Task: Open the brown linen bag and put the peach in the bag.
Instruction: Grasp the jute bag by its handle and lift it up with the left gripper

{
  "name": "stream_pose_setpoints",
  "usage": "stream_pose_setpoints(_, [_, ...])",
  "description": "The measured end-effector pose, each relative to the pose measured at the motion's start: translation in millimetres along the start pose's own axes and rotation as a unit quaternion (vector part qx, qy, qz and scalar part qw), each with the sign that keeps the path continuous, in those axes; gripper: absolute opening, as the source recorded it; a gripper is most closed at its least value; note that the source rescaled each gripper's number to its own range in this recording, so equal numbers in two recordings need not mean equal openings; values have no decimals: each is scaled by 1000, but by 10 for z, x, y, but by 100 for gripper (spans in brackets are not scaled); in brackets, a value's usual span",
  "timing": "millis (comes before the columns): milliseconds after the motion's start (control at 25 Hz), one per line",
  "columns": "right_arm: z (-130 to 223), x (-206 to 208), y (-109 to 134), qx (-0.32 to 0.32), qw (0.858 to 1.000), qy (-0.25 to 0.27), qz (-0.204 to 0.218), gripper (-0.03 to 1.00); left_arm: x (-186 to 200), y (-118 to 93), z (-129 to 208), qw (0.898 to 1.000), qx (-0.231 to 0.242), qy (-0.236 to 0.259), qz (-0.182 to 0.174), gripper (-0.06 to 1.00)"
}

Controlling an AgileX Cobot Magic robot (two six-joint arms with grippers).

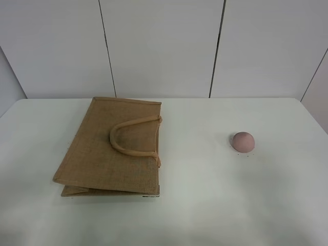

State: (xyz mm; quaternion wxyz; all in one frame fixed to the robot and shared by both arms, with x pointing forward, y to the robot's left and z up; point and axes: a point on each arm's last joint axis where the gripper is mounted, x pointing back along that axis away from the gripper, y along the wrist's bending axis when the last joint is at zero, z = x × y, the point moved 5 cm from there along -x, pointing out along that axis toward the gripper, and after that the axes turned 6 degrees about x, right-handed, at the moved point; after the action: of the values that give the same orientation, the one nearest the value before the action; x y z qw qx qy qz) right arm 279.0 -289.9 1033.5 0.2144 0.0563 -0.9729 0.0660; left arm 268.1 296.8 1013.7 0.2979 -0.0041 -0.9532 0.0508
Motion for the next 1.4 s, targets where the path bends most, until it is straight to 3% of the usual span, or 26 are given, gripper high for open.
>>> stream_pose_setpoints(520, [0, 0, 0, 0, 1000, 0, 0, 100, 39, -5, -38, 1000, 0, -7, 1, 100])
stream_pose_setpoints(640, [0, 0, 0, 0, 1000, 0, 0, 100, 85, -26, -222, 1000, 0, 6, 0, 100])
stream_pose_setpoints(760, [0, 0, 0, 0, 1000, 0, 0, 100, 6, -54, -531, 999, 2, 53, -5, 100])
stream_pose_setpoints(960, [0, 0, 0, 0, 1000, 0, 0, 100, -467, -92, -1084, 991, 5, 136, -14, 100])
stream_pose_setpoints(1200, [0, 0, 0, 0, 1000, 0, 0, 100, -1463, -114, -1626, 970, 9, 241, -25, 100])
stream_pose_setpoints(1400, [0, 0, 0, 0, 1000, 0, 0, 100, -2311, -122, -1894, 954, 14, 298, -29, 100])
